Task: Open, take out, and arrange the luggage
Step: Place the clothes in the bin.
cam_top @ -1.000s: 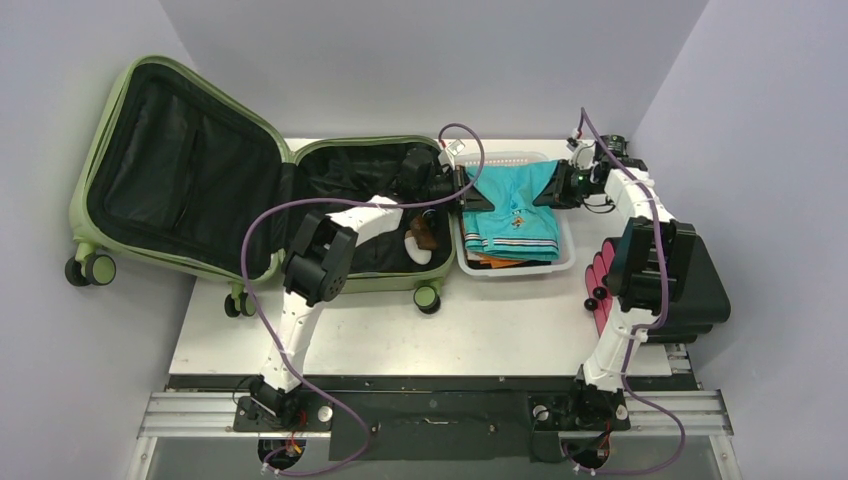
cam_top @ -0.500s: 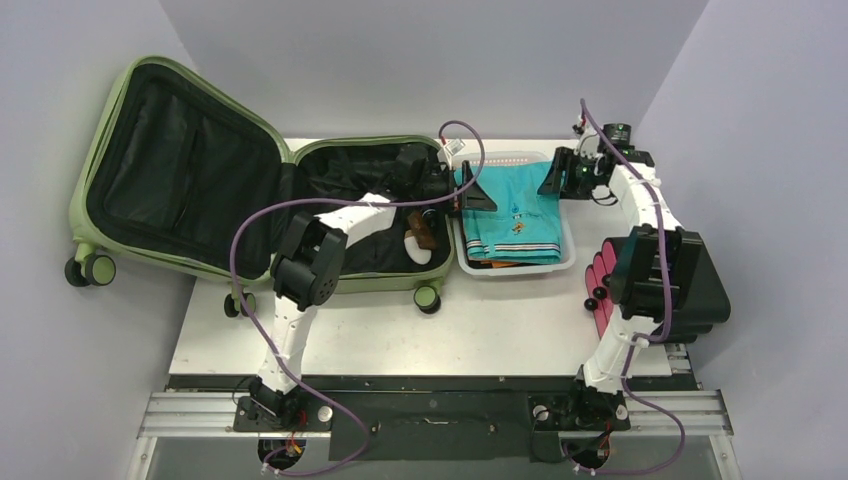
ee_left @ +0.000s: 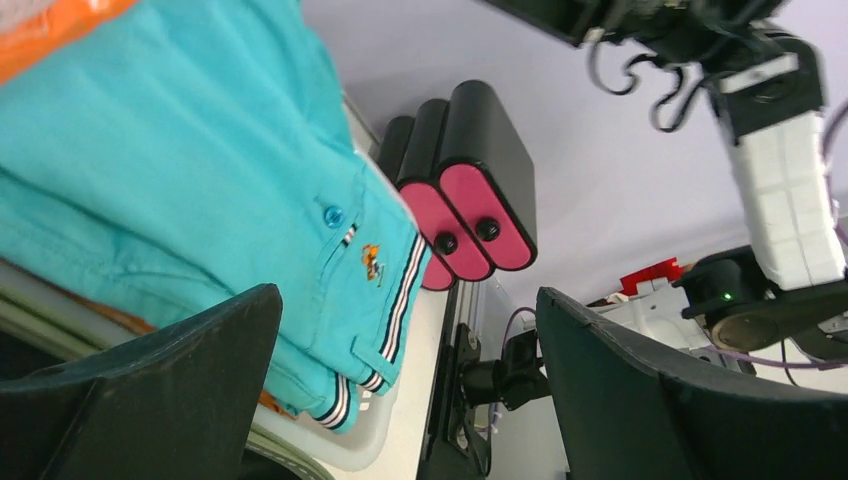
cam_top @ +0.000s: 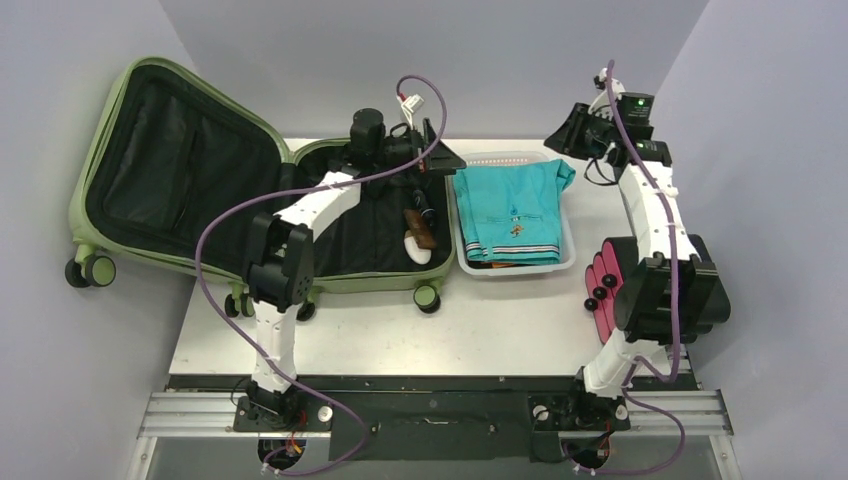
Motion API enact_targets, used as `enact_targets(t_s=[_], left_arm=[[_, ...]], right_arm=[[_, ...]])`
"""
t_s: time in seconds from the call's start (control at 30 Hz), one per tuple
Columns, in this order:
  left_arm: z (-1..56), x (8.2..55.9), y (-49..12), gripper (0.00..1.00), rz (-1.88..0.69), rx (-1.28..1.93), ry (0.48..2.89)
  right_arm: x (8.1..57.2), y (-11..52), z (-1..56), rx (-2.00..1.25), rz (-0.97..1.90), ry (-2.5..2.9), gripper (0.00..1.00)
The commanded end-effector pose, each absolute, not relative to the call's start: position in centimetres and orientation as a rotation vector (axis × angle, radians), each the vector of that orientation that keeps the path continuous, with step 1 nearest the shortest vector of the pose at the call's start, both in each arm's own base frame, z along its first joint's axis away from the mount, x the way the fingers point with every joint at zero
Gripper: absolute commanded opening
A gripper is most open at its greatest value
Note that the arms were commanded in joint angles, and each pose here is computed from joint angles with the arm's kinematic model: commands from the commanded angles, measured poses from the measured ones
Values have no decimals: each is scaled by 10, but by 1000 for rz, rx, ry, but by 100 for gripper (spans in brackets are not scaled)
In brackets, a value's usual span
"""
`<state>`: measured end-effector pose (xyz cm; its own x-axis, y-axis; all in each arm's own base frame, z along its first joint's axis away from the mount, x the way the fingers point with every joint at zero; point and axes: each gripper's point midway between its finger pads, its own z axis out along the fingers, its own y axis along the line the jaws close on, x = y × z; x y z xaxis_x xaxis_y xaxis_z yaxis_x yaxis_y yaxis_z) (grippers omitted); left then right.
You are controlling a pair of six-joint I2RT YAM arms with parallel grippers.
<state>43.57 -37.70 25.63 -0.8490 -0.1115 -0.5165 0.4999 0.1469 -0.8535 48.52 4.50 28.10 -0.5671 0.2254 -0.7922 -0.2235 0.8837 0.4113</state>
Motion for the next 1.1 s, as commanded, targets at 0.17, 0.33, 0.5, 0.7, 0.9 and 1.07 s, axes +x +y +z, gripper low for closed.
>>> enact_targets(t_s=[0.17, 0.33, 0.5, 0.7, 0.9, 1.07], left_arm=[[316, 405, -381, 96, -1876, 490, 1738], [335, 408, -369, 96, -1837, 540, 1695], [336, 406, -357, 96, -1813, 561, 1703], [333, 410, -340, 96, -1792, 549, 1725], [354, 416, -316, 96, -1755, 546, 1686], [369, 415, -295, 96, -1730, 554, 1660]], right_arm=[[517, 135, 251, -35, 865, 2087, 14], [526, 171, 186, 1, 935, 2238, 5], [519, 174, 96, 37, 802, 2466, 1], [524, 172, 150, -63, 756, 2350, 1], [518, 124, 257, -129, 544, 2148, 2], [502, 69, 254, -108, 287, 2189, 2]])
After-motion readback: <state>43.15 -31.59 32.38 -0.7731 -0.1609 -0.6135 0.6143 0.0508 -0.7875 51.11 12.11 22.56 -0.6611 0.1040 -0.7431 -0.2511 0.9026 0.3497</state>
